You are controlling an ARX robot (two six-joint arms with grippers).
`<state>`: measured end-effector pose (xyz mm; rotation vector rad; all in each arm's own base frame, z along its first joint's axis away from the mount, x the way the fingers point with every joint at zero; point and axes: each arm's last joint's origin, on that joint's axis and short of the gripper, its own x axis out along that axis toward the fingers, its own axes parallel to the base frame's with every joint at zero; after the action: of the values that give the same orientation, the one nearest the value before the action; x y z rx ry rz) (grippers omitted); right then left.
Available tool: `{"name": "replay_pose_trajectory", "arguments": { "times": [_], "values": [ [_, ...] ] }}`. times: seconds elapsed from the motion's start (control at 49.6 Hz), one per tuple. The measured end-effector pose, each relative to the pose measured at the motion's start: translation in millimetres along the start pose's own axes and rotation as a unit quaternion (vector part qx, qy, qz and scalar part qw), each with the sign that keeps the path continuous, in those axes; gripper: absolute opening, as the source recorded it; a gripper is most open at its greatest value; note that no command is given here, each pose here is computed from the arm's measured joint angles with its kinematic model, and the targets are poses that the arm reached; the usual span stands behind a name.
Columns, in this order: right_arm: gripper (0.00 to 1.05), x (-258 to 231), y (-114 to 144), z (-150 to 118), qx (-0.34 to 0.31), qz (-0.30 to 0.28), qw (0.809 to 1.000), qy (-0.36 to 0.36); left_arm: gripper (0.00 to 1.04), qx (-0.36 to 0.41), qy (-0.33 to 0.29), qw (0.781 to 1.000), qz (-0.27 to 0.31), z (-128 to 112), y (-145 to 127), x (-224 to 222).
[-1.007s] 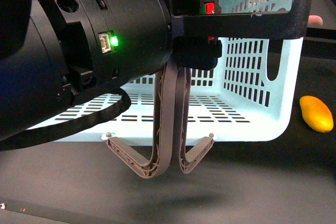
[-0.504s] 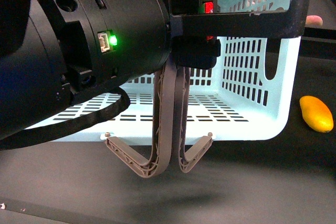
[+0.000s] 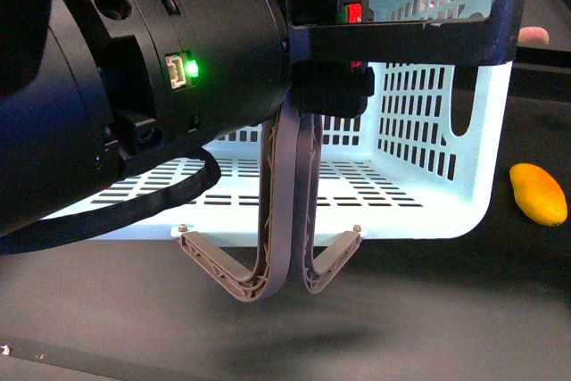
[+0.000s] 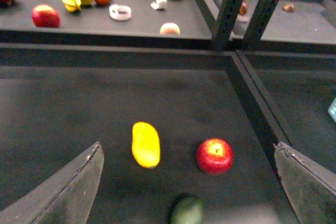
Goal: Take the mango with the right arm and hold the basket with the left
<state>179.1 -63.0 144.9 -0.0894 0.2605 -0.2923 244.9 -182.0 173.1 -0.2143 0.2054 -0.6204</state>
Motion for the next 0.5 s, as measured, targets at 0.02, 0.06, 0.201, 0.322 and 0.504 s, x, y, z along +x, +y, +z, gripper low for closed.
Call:
{"name": "replay_pose_trajectory", "arguments": {
  "times": [0.02, 0.06, 0.201, 0.322, 0.504],
  "values": [
    [0.97, 7, -1, -2, -0.001, -0.001, 1.0, 0.008, 0.09, 0.0, 0.0, 1.0, 0.0, 0, 0, 0],
    [0.97, 20, -2, -6, -0.006, -0.003, 1.0, 0.023, 0.09, 0.0, 0.0, 1.0, 0.001, 0, 0, 0],
    [0.97, 59, -7, -26, -0.02, -0.02, 0.998, 0.064, 0.09, 0.0, 0.0, 1.0, 0.0, 0, 0, 0],
    [0.97, 87, -9, -46, -0.028, -0.027, 0.994, 0.102, 0.09, 0.0, 0.0, 1.0, 0.0, 0, 0, 0],
    [0.97, 125, -5, -78, -0.028, -0.006, 0.986, 0.164, 0.09, 0.0, 0.0, 1.0, 0.0, 0, 0, 0]
  ]
}}
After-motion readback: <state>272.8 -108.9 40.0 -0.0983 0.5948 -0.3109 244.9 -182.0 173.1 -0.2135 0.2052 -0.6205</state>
